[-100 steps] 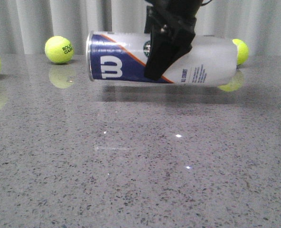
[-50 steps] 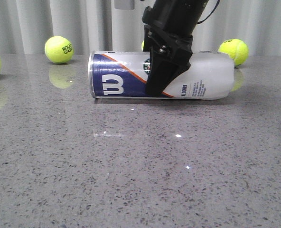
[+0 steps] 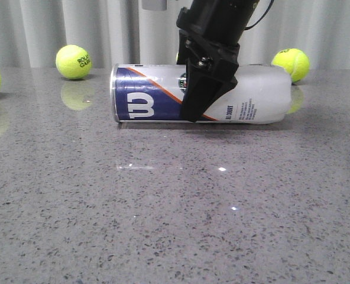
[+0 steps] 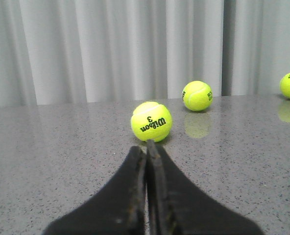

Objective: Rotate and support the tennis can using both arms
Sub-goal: 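Lower the can lying flat onto the table and open the right gripper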

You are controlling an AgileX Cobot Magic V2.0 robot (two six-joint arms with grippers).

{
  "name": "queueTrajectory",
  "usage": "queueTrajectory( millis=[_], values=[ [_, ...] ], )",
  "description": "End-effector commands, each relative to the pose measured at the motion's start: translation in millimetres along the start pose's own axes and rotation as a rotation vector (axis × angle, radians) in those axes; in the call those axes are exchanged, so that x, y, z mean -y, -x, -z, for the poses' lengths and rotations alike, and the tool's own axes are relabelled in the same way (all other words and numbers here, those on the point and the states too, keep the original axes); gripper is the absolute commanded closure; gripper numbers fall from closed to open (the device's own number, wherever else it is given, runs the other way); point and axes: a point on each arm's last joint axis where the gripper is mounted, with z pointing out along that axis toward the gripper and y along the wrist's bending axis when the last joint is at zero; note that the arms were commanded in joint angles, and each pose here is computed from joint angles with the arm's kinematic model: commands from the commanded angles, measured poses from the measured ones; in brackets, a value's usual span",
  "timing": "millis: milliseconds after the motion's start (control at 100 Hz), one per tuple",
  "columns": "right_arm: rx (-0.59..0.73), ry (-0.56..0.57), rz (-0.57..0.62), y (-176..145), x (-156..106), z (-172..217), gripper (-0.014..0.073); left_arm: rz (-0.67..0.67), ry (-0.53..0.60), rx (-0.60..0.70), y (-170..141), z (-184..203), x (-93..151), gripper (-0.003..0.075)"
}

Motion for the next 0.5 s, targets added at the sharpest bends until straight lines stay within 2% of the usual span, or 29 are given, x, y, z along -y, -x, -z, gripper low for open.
queueTrajectory(
  millis=[0, 490],
  values=[
    [0.066, -0.081, 0.015, 13.0, 3.7, 33.3, -0.0053, 0.009, 0.0, 0.066, -7.0, 2.2, 0.9, 0.0741],
    [0.086, -0.115, 0.03, 17.5, -0.5, 58.4, -0.0053, 0.009, 0.0, 0.066, -7.0, 2.2, 0.9, 0.0741]
  ],
)
